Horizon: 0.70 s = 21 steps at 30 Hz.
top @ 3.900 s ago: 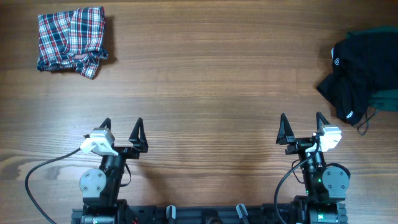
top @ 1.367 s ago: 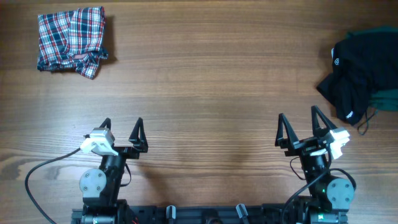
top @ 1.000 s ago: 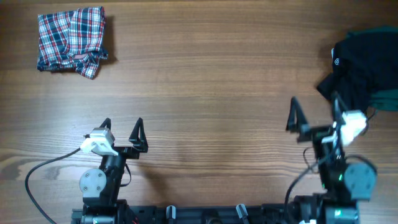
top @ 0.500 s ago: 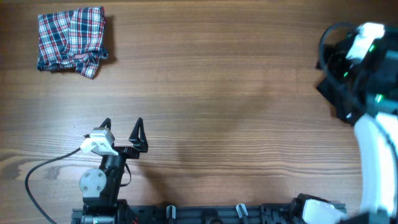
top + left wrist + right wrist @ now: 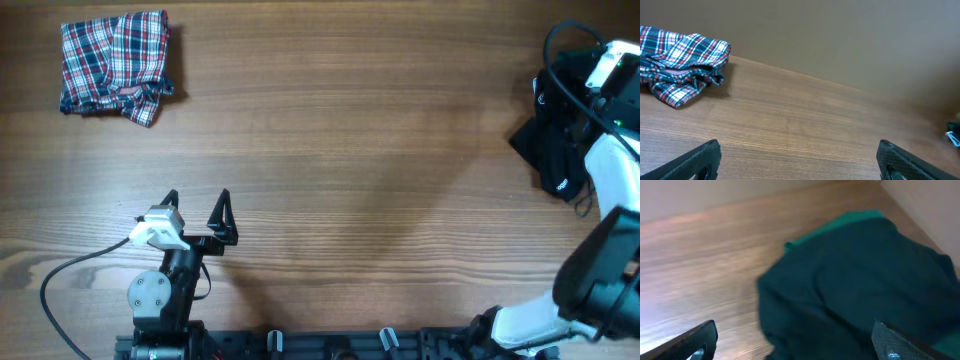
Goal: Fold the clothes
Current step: 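Reach the right gripper to the dark green shirt at top right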
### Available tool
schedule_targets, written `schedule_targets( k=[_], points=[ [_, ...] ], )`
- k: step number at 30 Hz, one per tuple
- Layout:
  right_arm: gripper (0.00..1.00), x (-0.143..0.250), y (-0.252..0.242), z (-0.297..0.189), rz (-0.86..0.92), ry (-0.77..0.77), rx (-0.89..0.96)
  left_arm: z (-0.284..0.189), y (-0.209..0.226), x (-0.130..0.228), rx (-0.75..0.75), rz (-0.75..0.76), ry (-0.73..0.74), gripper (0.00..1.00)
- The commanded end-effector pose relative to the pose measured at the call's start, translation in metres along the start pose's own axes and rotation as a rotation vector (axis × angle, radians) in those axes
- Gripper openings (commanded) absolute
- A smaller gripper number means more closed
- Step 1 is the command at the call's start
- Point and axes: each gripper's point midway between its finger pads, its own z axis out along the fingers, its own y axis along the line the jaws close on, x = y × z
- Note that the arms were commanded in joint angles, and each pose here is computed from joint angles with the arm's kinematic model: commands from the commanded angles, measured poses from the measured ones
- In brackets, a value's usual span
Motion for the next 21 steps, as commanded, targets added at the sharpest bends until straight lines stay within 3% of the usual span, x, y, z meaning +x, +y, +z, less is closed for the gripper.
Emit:
schedule_targets(
  k=[1,6,11,18,21],
  points=[
    [1.0,0.016,-0.011,0.021,-0.114,0.052,0.051,0.0,0.002,0.003,-0.01,0.023,0.005,1.0],
    [1.0,0.055,-0.021,0.046,-0.312,0.169,0.102,0.0,0.002,0.003,-0.011,0.023,0.005,1.0],
    [0.99,0.068,-0.021,0.056,-0.354,0.201,0.101,0.0,0.002,0.003,-0.011,0.023,0.005,1.0],
    [0.76,0.068,-0.036,0.057,-0.358,0.213,0.189,0.0,0.002,0.003,-0.01,0.023,0.005,1.0],
    [0.73,0.066,-0.039,0.056,-0.356,0.208,0.21,0.0,0.002,0.003,-0.01,0.023,0.005,1.0]
  ],
)
